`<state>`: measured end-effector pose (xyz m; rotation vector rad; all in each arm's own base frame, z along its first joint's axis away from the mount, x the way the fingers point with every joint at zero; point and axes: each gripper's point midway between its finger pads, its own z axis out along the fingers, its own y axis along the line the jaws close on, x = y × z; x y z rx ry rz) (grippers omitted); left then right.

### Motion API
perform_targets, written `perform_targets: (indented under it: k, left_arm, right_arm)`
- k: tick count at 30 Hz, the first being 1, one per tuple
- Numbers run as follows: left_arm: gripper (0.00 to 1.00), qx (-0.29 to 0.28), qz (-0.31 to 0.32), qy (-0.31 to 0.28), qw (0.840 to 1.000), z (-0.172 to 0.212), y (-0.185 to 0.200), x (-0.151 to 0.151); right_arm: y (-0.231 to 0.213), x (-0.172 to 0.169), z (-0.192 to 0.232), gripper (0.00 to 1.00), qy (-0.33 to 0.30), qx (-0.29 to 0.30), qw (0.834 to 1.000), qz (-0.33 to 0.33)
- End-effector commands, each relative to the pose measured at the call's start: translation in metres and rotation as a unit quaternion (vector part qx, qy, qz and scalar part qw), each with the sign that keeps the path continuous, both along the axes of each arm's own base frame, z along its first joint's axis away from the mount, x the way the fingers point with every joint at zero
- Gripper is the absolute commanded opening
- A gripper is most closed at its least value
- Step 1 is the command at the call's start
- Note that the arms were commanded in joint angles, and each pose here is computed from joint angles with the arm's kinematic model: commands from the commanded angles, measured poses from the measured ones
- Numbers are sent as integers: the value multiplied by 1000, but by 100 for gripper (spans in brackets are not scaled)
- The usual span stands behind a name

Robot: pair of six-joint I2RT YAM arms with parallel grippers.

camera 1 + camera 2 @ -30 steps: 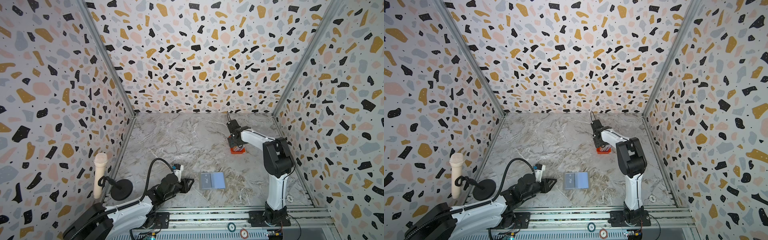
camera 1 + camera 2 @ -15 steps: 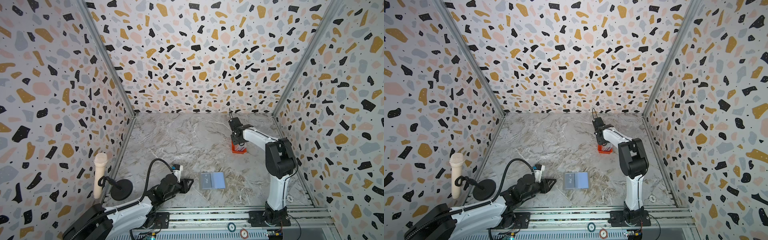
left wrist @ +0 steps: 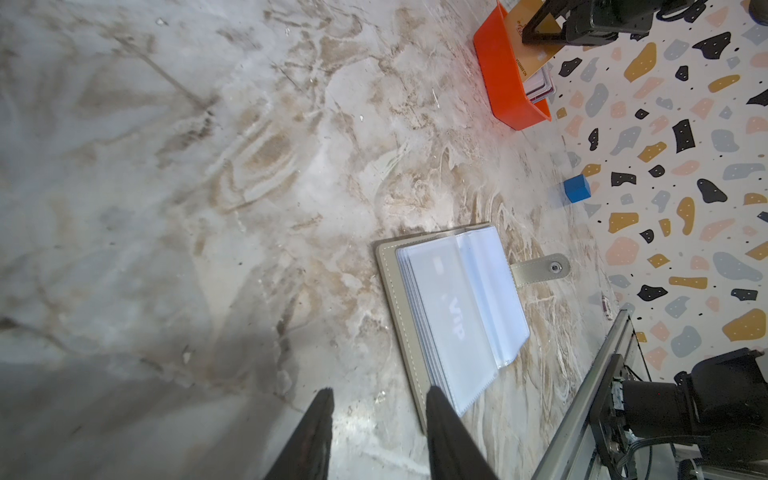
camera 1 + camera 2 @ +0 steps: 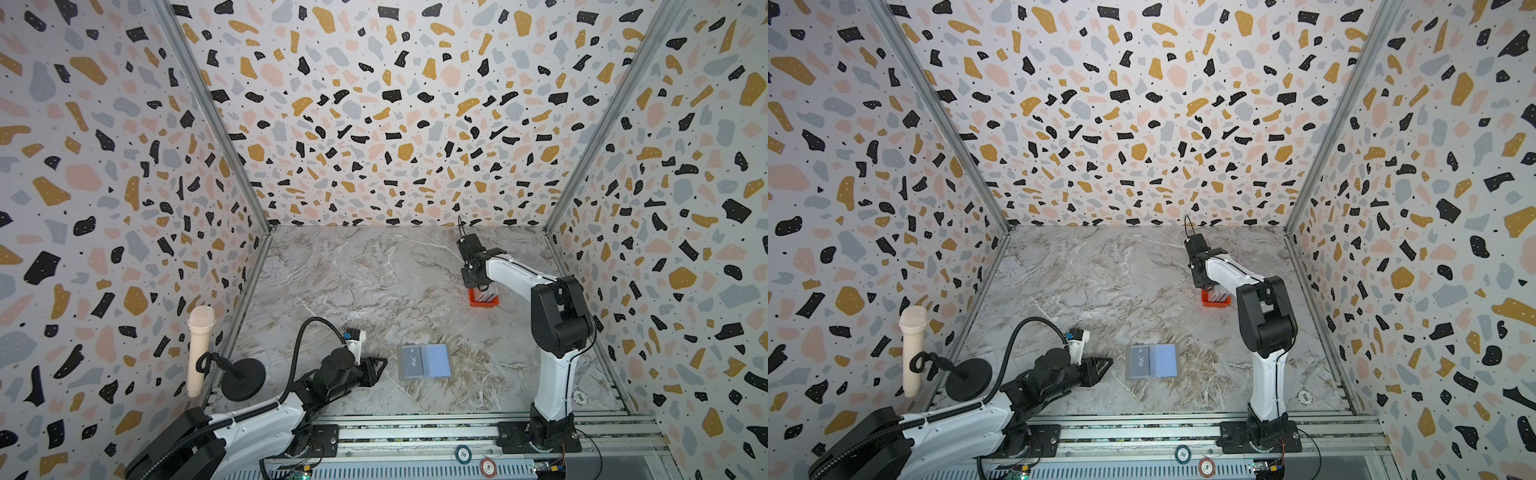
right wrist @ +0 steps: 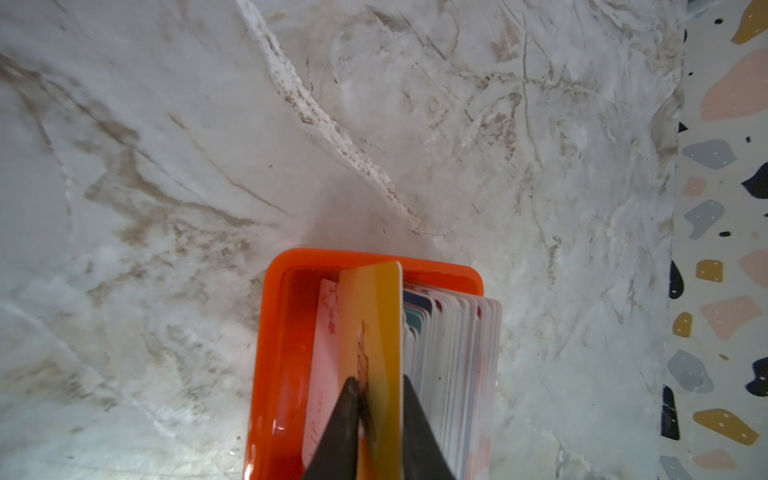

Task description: Put the credit cards into the card holder

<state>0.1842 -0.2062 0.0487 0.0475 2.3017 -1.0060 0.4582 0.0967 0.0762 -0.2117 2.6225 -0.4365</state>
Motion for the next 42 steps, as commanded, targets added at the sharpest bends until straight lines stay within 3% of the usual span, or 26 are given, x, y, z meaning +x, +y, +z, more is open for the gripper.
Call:
perform_targets:
  k: [1, 9, 14, 19, 22, 25, 29, 33, 39, 42]
  left_arm:
    - [39, -6, 1, -11, 1000, 4, 0, 2]
    - [39, -12, 1, -13, 1000, 9, -1, 3]
    - [40, -30, 3, -21, 999, 21, -4, 5]
    - [40, -65, 8, -39, 997, 43, -9, 11]
    - [42, -98, 7, -59, 993, 62, -13, 15]
    - [43, -148, 4, -76, 986, 86, -20, 18]
    - [43, -211, -13, -109, 971, 120, -27, 17]
    - [45, -259, -25, -136, 956, 147, -29, 12]
    - [48, -299, -27, -162, 940, 170, -25, 8]
    - [47, -314, -30, -173, 933, 180, -24, 7]
  right_arm:
    - [0, 1, 19, 10, -13, 6, 1000, -5]
    - [7, -1, 37, 0, -36, 13, 999, -3]
    - [25, -10, 83, 0, -102, 26, 994, 10]
    - [63, -39, 133, 0, -164, 83, 982, 49]
    - [107, -68, 149, 0, -181, 153, 965, 110]
    - [155, -107, 153, 0, -182, 231, 938, 181]
    - [212, -163, 167, 0, -169, 390, 859, 284]
    - [238, -209, 183, 0, -159, 483, 792, 338]
    - [248, -249, 191, 0, -134, 579, 716, 366]
    - [255, -261, 190, 0, -114, 603, 697, 371]
